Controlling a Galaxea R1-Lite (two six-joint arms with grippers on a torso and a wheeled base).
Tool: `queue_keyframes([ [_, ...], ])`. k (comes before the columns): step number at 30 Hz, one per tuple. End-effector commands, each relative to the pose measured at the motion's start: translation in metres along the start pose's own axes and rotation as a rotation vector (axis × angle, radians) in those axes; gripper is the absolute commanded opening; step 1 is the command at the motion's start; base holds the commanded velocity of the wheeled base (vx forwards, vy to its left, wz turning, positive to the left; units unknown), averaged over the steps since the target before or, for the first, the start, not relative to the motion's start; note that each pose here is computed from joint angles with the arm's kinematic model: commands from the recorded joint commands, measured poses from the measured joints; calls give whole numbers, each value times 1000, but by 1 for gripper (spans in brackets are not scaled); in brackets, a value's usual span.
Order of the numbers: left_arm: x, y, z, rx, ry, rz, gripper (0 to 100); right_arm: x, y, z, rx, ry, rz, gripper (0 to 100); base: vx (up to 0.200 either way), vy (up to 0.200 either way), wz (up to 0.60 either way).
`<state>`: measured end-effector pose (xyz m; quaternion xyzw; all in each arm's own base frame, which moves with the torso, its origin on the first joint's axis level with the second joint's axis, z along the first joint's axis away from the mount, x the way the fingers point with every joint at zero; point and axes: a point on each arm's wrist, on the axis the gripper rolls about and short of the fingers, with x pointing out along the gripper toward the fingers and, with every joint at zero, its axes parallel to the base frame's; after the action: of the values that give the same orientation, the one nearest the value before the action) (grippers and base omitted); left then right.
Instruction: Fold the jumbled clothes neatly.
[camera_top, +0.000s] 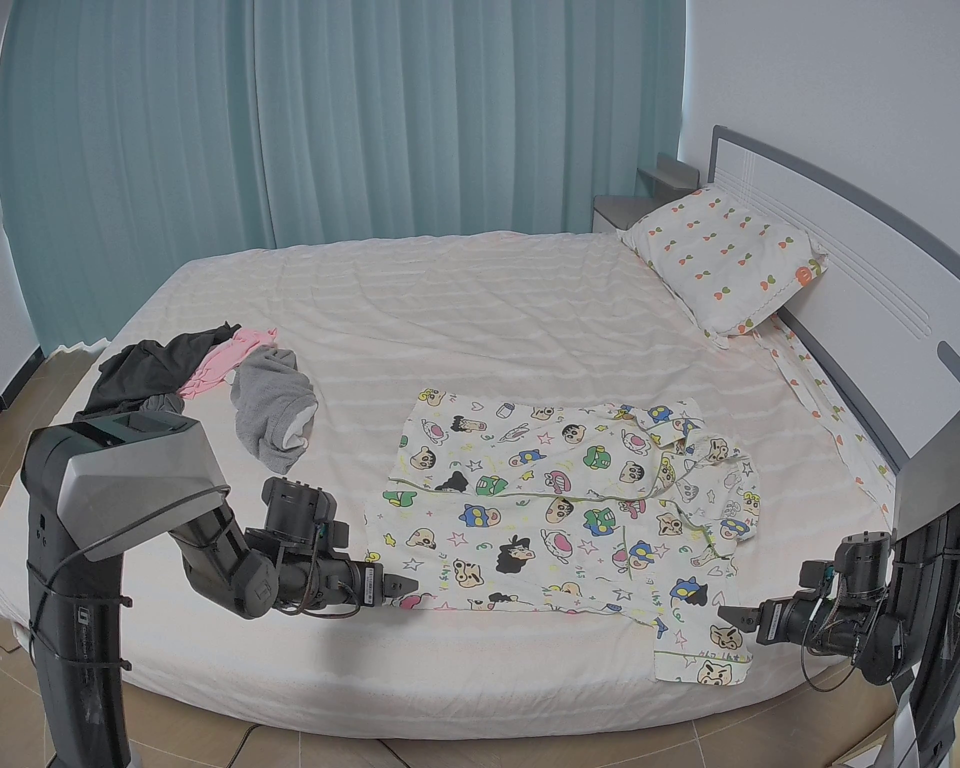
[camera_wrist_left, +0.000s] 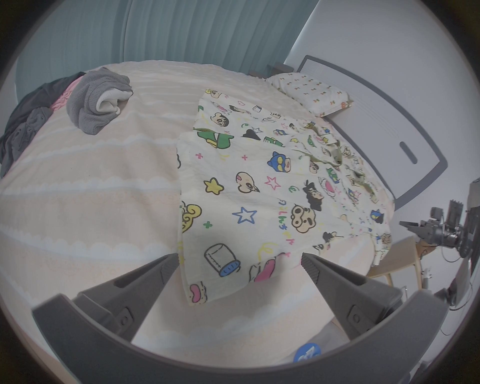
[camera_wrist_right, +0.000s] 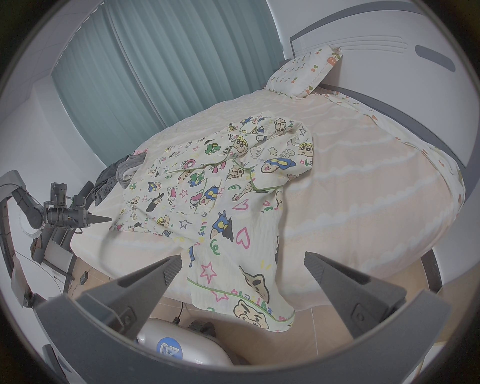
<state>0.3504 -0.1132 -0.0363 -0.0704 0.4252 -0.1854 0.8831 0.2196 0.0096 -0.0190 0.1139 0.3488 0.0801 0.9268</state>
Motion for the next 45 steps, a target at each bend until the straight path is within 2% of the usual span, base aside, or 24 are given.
queue_keyframes([
  [1, 14, -1, -6, 5, 21, 10, 100, -3, 1, -2, 1, 5, 0, 100, 0, 0, 0],
  [17, 23, -8, -3, 15, 11, 0, 100, -2, 1, -2, -1, 8, 1, 100, 0, 0, 0],
  [18, 23, -8, -3, 15, 11, 0, 0, -2, 1, -2, -1, 8, 1, 100, 0, 0, 0],
  [28, 19, -7, -5, -7, 12, 33, 0, -2, 2, -3, -3, 11, 5, 100, 0, 0, 0],
  [35, 0, -11, -6, -5, 11, 48, 0, -2, 2, -2, -4, 8, 5, 100, 0, 0, 0],
  [40, -14, -14, -14, -2, 34, 48, 0, -2, 2, -2, -5, 7, 5, 100, 0, 0, 0],
  [45, -24, -16, -33, -3, 107, 59, 0, -2, 2, -2, -4, 9, 4, 100, 0, 0, 0],
])
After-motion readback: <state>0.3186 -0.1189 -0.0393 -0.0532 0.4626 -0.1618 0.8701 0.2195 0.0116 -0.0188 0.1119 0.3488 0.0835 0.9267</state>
